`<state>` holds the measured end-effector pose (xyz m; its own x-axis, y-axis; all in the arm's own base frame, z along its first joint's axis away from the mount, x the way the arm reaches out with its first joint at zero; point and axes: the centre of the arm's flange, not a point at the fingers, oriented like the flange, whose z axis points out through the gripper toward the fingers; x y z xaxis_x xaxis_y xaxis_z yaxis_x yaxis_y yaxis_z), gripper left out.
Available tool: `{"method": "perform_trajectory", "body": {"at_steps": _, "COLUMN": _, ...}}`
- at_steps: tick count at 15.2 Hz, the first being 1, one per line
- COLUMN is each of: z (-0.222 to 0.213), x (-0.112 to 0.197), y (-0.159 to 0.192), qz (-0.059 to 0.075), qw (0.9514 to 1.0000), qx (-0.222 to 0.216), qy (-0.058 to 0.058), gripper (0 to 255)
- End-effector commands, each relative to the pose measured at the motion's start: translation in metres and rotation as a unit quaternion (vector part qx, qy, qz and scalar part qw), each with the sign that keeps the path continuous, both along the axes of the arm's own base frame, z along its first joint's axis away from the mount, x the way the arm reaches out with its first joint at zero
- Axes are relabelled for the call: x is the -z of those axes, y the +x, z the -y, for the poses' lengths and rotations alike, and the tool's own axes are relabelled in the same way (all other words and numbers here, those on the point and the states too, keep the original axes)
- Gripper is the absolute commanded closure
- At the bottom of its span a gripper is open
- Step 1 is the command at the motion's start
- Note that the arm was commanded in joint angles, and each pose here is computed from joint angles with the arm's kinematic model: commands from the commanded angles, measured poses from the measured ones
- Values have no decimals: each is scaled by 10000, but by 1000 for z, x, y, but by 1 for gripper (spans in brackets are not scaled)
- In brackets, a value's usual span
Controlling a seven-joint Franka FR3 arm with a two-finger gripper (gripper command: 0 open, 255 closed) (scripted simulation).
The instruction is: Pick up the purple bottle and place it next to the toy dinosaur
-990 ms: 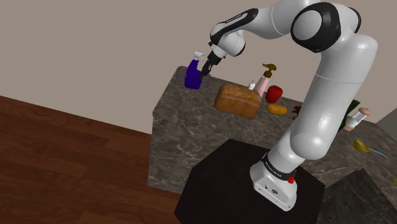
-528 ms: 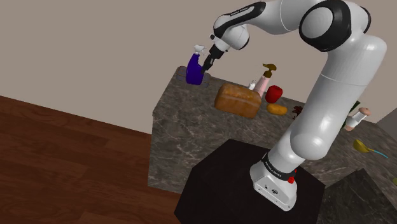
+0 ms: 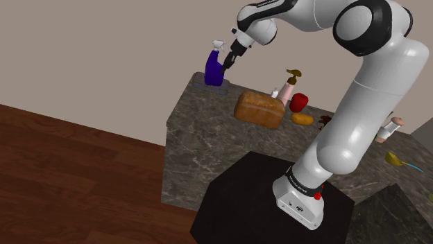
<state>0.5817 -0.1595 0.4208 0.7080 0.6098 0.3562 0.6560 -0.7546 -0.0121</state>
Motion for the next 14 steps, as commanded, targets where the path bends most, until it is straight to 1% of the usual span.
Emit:
{"method": "perform_trajectory", "body": {"at_steps": 1, "z": -1, "x": -11, "y": -1, "qz": 0, "qw": 10000, "qx": 0, "qy": -1, "gripper": 255}}
{"method": "perform_trajectory", "body": {"at_steps": 14, "z": -1, "x": -79, "y": -1, "qz": 0, "qw": 10000, "qx": 0, "qy": -1, "gripper": 255}}
